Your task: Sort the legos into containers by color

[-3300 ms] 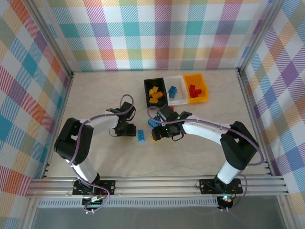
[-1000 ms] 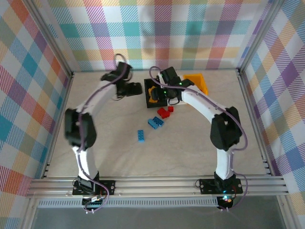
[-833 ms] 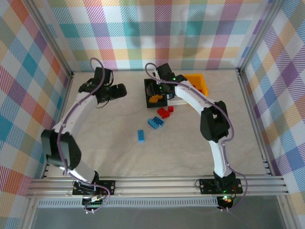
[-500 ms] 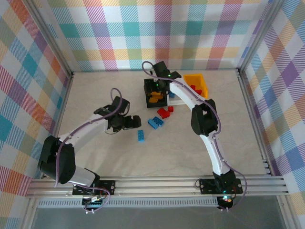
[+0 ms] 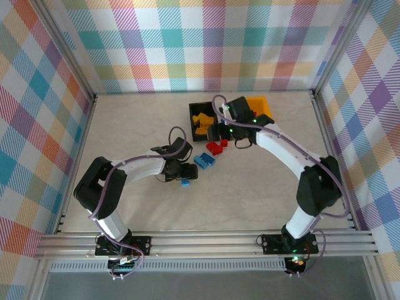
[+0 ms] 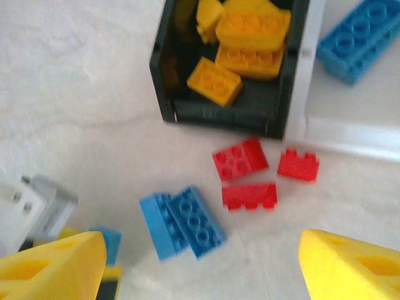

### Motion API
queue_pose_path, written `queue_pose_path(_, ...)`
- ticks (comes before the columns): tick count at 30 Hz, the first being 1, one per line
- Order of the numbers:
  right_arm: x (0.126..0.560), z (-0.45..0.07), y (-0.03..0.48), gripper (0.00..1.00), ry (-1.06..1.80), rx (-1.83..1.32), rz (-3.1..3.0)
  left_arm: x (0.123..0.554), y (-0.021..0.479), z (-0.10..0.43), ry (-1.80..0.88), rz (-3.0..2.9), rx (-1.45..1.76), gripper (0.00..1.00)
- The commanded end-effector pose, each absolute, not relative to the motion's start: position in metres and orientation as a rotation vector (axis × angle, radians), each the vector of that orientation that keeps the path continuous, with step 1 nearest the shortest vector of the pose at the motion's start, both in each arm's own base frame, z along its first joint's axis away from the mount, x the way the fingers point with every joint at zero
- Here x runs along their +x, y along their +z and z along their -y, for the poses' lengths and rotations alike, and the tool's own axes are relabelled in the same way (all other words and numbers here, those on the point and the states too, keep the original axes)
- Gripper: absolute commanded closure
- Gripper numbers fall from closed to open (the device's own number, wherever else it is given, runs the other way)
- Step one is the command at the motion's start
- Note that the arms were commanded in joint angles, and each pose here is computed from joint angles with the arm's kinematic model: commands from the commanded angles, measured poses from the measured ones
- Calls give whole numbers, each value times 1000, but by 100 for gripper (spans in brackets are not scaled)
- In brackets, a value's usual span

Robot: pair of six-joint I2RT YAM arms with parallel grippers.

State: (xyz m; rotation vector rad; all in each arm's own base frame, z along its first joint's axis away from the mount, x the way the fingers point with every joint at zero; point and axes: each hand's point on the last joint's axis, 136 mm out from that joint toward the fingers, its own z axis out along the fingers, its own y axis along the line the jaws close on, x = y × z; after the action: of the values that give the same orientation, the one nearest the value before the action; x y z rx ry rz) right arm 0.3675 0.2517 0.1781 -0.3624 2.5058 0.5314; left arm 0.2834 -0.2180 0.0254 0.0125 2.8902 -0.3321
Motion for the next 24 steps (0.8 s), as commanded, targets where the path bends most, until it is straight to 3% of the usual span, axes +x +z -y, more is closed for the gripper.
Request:
queue_pose_path(1,333,-246,146,20,554,-356,-2589,294,20,221,-297,-2866,21,22)
queue_pose_path(4,306,-234,128,20,535,-358,-2634,297,13,225,-295,-2874,21,31)
queue_pose_path(8,280,-221,114,20,534,-335,-2665,302,16,225,-267,-2876,35,62)
queue_pose_path(10,273,-211,112,20,511,-319,-2659,302,22,224,-253,-2876,49,72)
queue_pose_path(15,263,-192,112,19,444,-292,-2637,318,59,235,-281,-2826,89,78)
queue_pose_path(24,238,-177,115,20,518,-224,-2570,423,164,325,-493,-2573,255,77)
